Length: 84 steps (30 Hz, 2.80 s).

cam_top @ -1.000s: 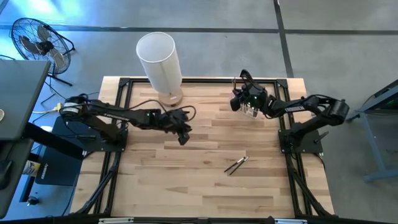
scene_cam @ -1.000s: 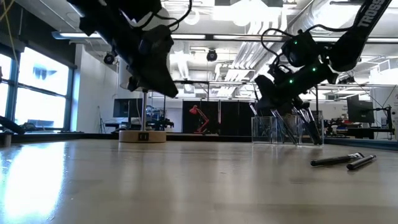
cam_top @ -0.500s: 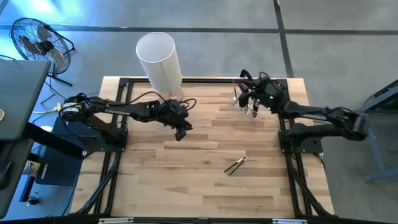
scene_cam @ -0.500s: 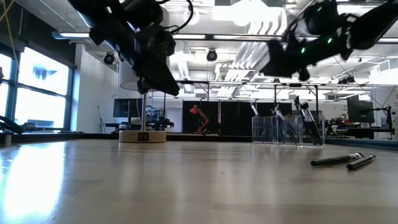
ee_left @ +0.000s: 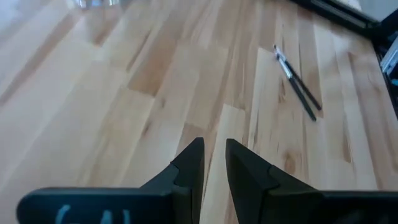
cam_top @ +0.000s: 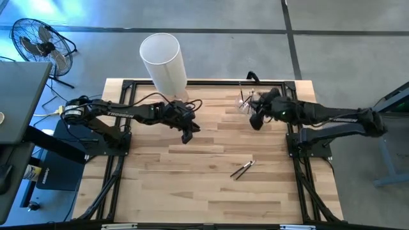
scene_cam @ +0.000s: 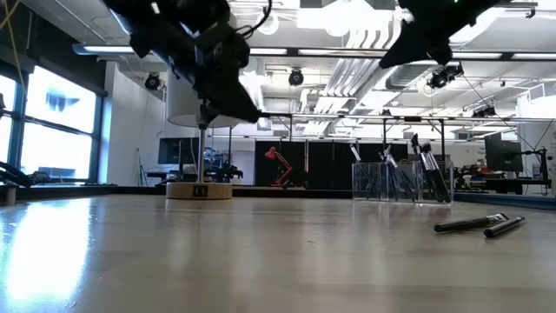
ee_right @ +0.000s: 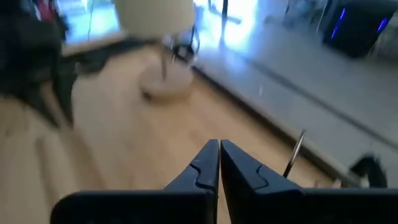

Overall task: Put items in baskets/containers
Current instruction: Put the liner brush into the transparent organizer

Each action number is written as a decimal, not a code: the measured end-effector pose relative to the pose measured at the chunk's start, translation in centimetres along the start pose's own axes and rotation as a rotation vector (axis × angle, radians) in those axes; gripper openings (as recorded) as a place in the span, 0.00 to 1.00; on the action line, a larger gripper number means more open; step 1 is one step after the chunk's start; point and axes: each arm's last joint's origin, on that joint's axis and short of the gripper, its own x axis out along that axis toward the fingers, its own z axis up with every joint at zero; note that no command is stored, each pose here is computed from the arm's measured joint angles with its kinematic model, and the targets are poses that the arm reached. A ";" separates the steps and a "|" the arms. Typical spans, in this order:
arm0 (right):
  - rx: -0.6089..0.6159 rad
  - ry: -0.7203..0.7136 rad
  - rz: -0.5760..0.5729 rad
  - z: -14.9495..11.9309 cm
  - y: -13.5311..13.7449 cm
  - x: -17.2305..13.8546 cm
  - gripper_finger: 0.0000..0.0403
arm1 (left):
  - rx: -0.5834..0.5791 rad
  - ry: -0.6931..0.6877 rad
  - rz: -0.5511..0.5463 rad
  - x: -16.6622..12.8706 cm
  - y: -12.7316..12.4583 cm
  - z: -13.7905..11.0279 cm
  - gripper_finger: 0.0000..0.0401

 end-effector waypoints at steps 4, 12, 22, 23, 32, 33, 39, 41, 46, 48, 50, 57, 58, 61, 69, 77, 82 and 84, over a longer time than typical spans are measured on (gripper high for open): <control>-0.007 0.209 0.022 -0.4 2.1 -0.4 0.01 | 0.038 -0.051 0.036 -0.1 -1.9 1.1 0.16; 0.063 0.526 0.015 -3.8 5.1 -1.9 0.01 | 0.093 -0.173 0.132 0.2 -7.1 3.3 0.16; 0.105 0.689 0.065 -9.4 7.0 -6.3 0.00 | 0.117 -0.066 0.140 3.8 -13.2 5.0 0.16; 0.109 0.708 0.073 -9.9 7.1 -6.5 0.00 | 0.110 -0.053 0.140 4.2 -13.6 5.2 0.16; 0.260 0.851 0.039 -13.0 7.0 -6.7 0.00 | 0.083 0.068 0.136 7.5 -15.7 5.5 0.16; 0.303 0.857 0.028 -13.2 7.0 -6.7 0.00 | 0.072 0.088 0.124 7.5 -15.8 5.4 0.16; 0.463 0.861 0.052 -14.0 7.8 -6.4 0.00 | 0.073 0.127 0.093 7.5 -15.5 4.8 0.16; 0.482 0.853 0.047 -14.2 8.2 -6.3 0.00 | 0.089 0.127 0.092 6.3 -15.2 4.6 0.16; 0.502 0.880 0.028 -15.3 9.4 -6.0 0.00 | 0.096 0.019 0.063 3.0 -14.1 3.7 0.16; 0.505 0.899 0.011 -15.8 10.0 -5.8 0.00 | 0.085 -0.044 0.033 2.2 -13.6 3.0 0.16; 0.496 0.910 -0.004 -15.8 10.8 -5.7 0.00 | 0.083 -0.060 0.047 0.4 -12.6 1.8 0.16; 0.542 0.907 -0.109 -14.0 13.6 -4.0 0.00 | 0.056 -0.113 0.041 -4.4 -10.1 -1.7 0.16; 0.562 0.906 -0.136 -13.7 14.1 -3.8 0.00 | 0.053 -0.123 0.036 -5.0 -9.8 -2.0 0.16; 0.609 0.903 -0.241 -12.9 15.3 -2.7 0.00 | 0.067 -0.126 0.026 -6.7 -8.9 -3.1 0.16; 0.669 0.957 -0.592 -12.7 16.8 0.1 0.00 | 0.184 -0.081 -0.018 -9.0 -8.1 -4.3 0.16; 0.753 0.975 -0.735 -13.3 16.1 2.5 0.04 | 0.284 -0.032 -0.044 -9.3 -8.0 -4.7 0.16; 0.779 0.974 -0.791 -12.9 15.3 3.1 0.13 | 0.312 0.009 -0.044 -9.3 -7.8 -5.0 0.16; 0.791 0.974 -0.816 -12.9 15.1 3.2 0.17 | 0.314 0.023 -0.038 -9.3 -7.8 -5.2 0.16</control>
